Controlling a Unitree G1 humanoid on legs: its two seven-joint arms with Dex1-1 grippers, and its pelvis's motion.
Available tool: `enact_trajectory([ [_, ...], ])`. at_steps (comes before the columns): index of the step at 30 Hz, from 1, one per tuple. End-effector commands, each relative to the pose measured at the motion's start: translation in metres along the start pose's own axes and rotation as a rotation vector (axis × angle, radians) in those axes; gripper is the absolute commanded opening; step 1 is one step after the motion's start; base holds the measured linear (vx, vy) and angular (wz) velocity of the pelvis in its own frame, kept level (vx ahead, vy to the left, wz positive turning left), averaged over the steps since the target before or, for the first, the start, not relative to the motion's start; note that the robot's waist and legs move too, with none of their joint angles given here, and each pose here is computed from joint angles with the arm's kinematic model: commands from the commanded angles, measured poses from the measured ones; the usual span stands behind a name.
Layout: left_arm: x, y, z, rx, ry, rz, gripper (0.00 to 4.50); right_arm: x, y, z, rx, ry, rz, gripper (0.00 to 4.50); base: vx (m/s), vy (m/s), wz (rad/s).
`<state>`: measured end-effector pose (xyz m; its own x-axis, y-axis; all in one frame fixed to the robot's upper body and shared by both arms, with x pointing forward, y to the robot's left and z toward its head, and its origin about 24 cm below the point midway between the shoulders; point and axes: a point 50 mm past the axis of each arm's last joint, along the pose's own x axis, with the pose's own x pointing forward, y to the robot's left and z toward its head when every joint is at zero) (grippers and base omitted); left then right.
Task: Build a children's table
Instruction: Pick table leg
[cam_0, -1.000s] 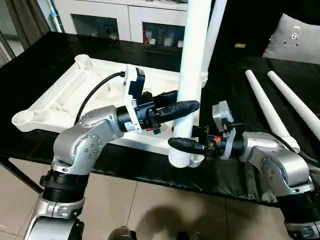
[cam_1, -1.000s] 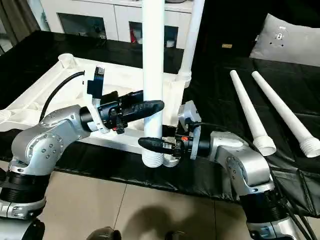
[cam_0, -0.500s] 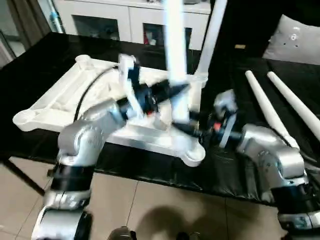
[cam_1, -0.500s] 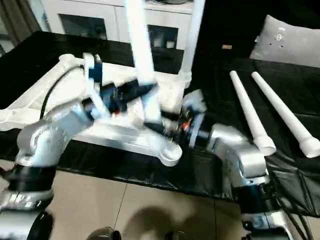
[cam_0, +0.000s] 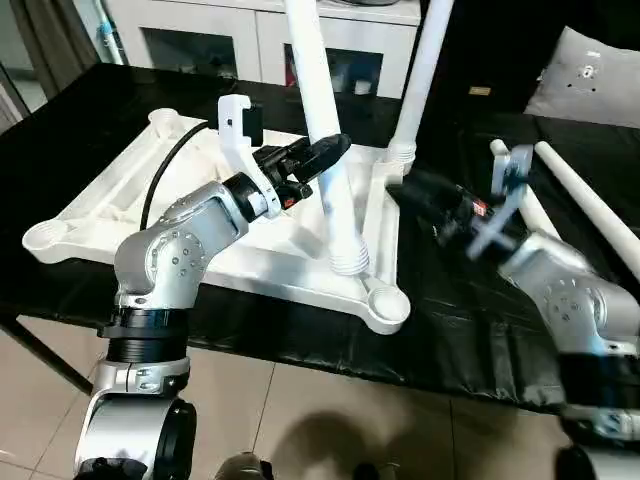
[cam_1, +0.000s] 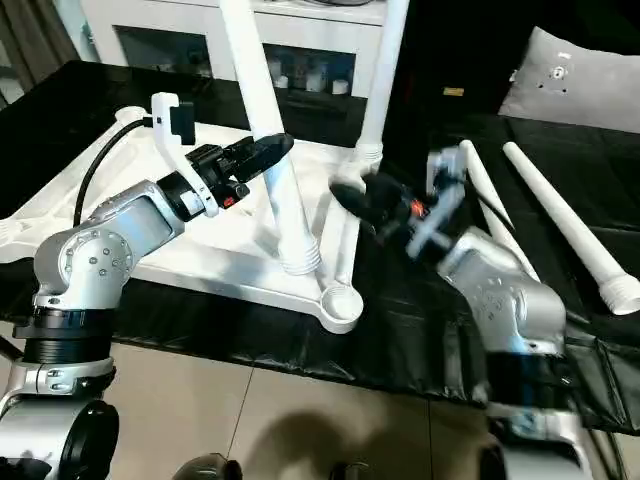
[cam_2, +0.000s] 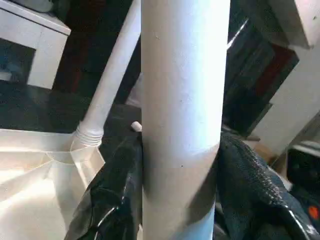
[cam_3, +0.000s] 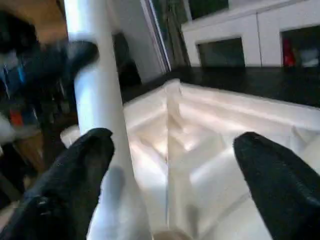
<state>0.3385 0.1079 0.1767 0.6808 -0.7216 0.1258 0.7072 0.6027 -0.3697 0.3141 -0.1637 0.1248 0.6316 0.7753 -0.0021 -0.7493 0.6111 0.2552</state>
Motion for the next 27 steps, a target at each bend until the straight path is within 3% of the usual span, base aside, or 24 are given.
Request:
enact_trajectory([
  [1,0.006,-0.012,0.01,0.088,-0.004,-0.04,1.82,0.004,0.008,-0.001,-0.068,0.061,0.038,4.37,0.0,0.0,0.0],
  [3,0.006,-0.012,0.01,0.088,-0.004,-0.04,1.82,0.004,0.008,-0.001,-0.068,0.061,0.038,4.37,0.0,0.0,0.0],
  [7,0.013,-0.034,0.014,0.232,-0.001,-0.132,1.82,0.016,0.015,-0.004,-0.106,0.121,0.109,4.37,0.0,0.0,0.0],
  [14,0.017,-0.056,0.007,0.395,0.058,-0.237,1.81,0.027,0.02,-0.007,-0.109,0.165,0.131,4.37,0.0,0.0,0.0],
  [18,0.018,-0.062,0.001,0.442,0.086,-0.267,1.81,0.033,0.022,-0.01,-0.107,0.173,0.135,4.37,0.0,0.0,0.0],
  [27,0.02,-0.065,0.0,0.455,0.09,-0.282,1.81,0.035,0.022,-0.011,-0.108,0.171,0.131,3.56,0.0,0.0,0.0],
])
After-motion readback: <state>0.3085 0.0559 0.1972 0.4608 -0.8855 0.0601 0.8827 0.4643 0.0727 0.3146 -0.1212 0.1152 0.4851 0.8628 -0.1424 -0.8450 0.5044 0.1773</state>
